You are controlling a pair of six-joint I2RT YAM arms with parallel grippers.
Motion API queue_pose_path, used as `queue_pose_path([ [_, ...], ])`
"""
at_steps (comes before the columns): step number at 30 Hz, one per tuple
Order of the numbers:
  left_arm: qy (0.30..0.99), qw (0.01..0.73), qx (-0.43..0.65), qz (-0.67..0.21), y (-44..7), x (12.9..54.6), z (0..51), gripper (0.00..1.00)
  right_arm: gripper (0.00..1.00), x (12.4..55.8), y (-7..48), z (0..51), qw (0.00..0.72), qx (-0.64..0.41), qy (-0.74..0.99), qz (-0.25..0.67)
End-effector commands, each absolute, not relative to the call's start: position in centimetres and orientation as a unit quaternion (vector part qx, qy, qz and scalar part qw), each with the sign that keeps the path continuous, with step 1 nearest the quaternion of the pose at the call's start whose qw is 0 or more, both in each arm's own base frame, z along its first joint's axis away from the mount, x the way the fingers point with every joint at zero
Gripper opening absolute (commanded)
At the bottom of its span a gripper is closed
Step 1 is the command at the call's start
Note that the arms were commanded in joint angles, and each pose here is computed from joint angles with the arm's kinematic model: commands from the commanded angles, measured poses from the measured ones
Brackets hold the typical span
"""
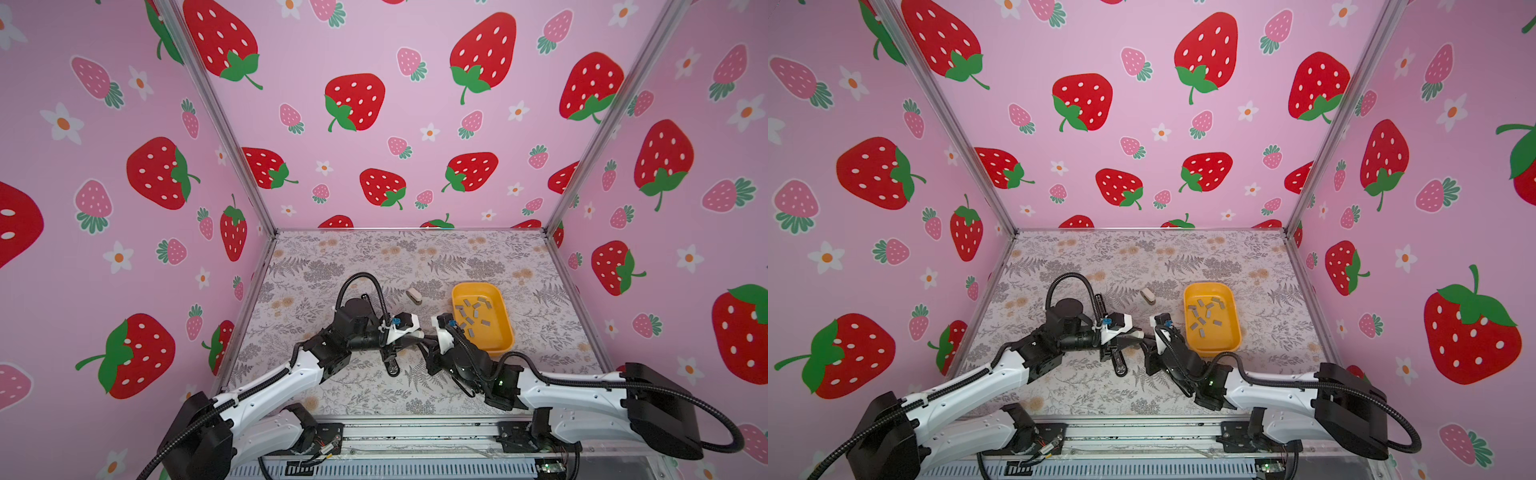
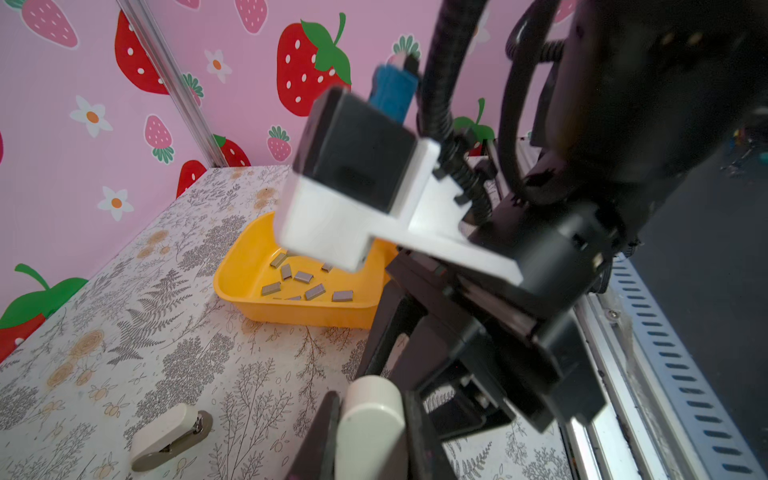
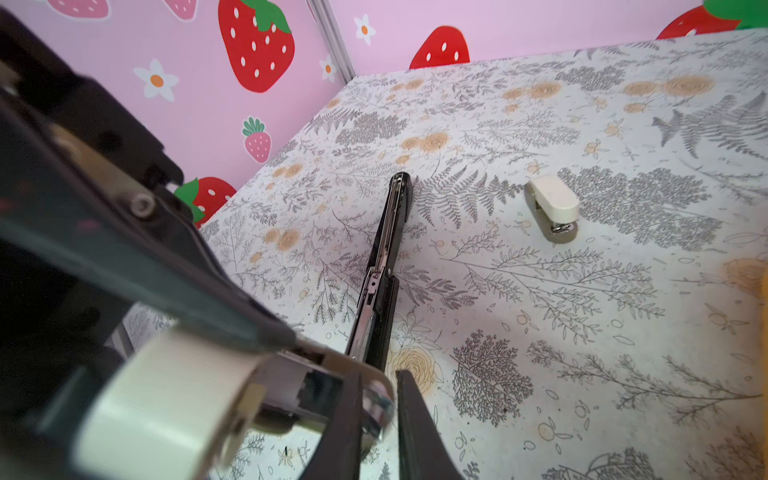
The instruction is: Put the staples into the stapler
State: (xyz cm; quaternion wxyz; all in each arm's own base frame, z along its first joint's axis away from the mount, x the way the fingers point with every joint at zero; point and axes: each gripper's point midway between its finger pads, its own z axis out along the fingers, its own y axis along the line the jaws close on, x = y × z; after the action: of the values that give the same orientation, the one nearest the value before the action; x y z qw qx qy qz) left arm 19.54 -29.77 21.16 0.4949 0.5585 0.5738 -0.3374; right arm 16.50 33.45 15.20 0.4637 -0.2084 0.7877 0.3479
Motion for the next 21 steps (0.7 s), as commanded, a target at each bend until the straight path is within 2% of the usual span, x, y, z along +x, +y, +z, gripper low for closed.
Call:
queue_pose_path([
  [1,0.533,0.518,0.556,-0.372,-30.7,18.9,23.7,0.00,0.19,16.0,35.2,16.4,0.460,-0.216,0.778,0.369],
  [5,0.543,0.521,0.548,-0.366,-30.8,19.5,23.4,0.00,0.20,15.6,35.8,17.5,0.477,-0.231,0.761,0.375],
  [10,0.548,0.515,0.552,-0.361,-30.7,19.5,23.3,0.00,0.30,16.2,33.1,17.5,0.515,-0.226,0.751,0.346],
  [13,0.549,0.511,0.554,-0.362,-30.6,19.3,23.4,0.00,0.40,16.2,30.9,17.9,0.540,-0.227,0.739,0.334],
  [16,0.541,0.506,0.560,-0.373,-30.5,18.6,23.7,0.00,0.53,15.6,29.2,18.5,0.562,-0.248,0.716,0.332],
  [21,0.533,0.493,0.573,-0.380,-30.3,17.6,24.0,0.00,0.85,13.9,28.7,19.1,0.577,-0.307,0.676,0.341],
])
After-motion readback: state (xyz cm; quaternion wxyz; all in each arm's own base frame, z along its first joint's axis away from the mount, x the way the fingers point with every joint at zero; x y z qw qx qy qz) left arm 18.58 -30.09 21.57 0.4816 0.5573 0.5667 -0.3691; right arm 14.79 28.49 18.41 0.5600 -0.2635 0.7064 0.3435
